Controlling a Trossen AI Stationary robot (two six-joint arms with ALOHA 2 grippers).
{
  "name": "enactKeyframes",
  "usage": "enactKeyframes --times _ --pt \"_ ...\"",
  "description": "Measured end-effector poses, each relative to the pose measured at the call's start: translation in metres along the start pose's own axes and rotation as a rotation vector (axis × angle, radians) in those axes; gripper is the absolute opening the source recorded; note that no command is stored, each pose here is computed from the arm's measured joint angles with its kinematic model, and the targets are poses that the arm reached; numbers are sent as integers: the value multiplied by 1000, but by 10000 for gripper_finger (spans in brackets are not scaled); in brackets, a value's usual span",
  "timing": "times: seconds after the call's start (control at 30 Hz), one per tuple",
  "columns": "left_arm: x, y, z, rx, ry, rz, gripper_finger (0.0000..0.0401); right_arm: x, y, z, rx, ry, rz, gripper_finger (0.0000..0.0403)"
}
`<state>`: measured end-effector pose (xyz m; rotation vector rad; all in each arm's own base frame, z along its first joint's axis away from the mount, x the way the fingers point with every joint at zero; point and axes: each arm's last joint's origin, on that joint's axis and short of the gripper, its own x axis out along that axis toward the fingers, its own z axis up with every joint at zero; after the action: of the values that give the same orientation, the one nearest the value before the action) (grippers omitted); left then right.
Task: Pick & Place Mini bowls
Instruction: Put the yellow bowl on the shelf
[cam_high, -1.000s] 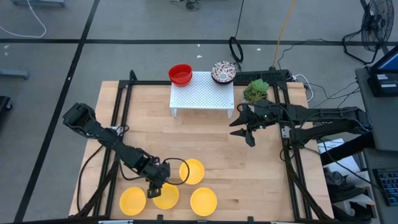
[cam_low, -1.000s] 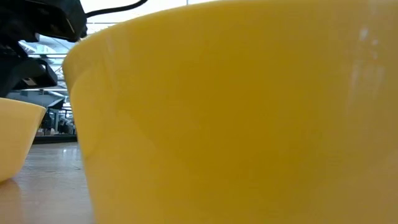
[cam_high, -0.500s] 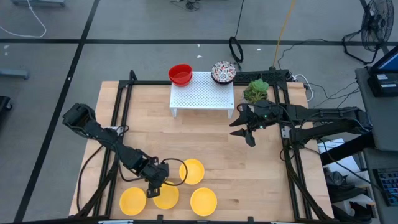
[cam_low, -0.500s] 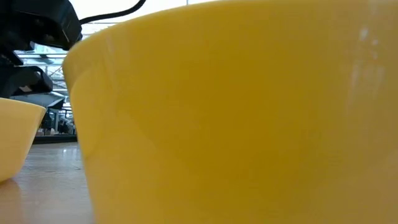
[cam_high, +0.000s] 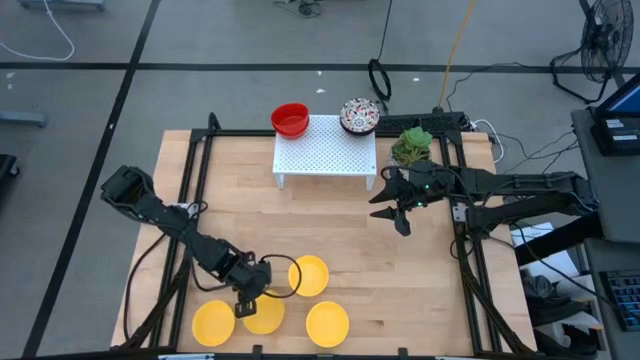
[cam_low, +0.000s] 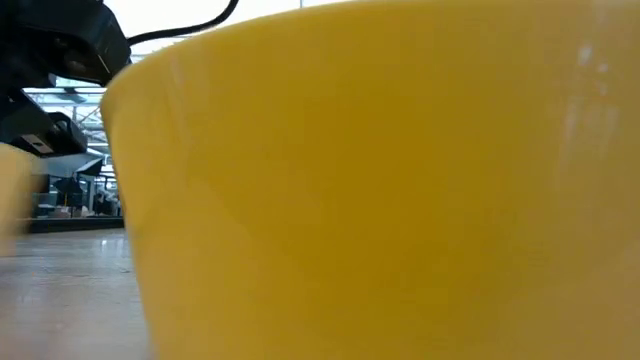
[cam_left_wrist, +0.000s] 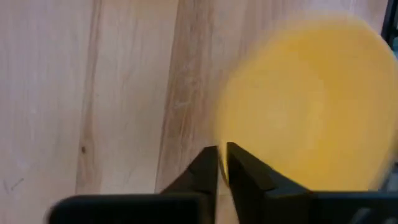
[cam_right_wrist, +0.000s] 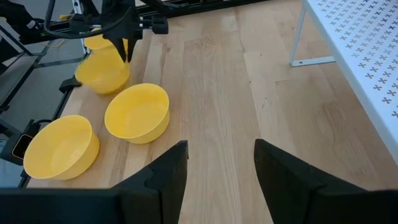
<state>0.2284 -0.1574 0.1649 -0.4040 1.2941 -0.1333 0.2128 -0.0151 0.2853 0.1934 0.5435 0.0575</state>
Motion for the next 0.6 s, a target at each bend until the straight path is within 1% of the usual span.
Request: enactKeyframes --times 0.07,0.13,0.2,0.3,0.37,0.47,0.53,0.6 --pt "0 2 2 -3 11 -10 10 0 0 0 0 0 0 171" --pt "-1 5 5 -1 12 -12 10 0 0 0 0 0 0 171" --pt "-2 9 8 22 19 -17 13 0 0 0 0 -1 0 171" --pt "-4 16 13 56 46 -20 7 0 0 0 -1 -5 1 171" --pt "-9 23 18 61 76 16 6 0 0 1 -2 -11 2 171" --pt "-23 35 27 66 98 104 15 0 4 3 -15 -33 16 171" --pt "-37 41 37 86 88 165 18 1 7 5 -37 -58 33 171" --pt "-56 47 49 113 48 207 14 1 11 7 -62 -80 47 171"
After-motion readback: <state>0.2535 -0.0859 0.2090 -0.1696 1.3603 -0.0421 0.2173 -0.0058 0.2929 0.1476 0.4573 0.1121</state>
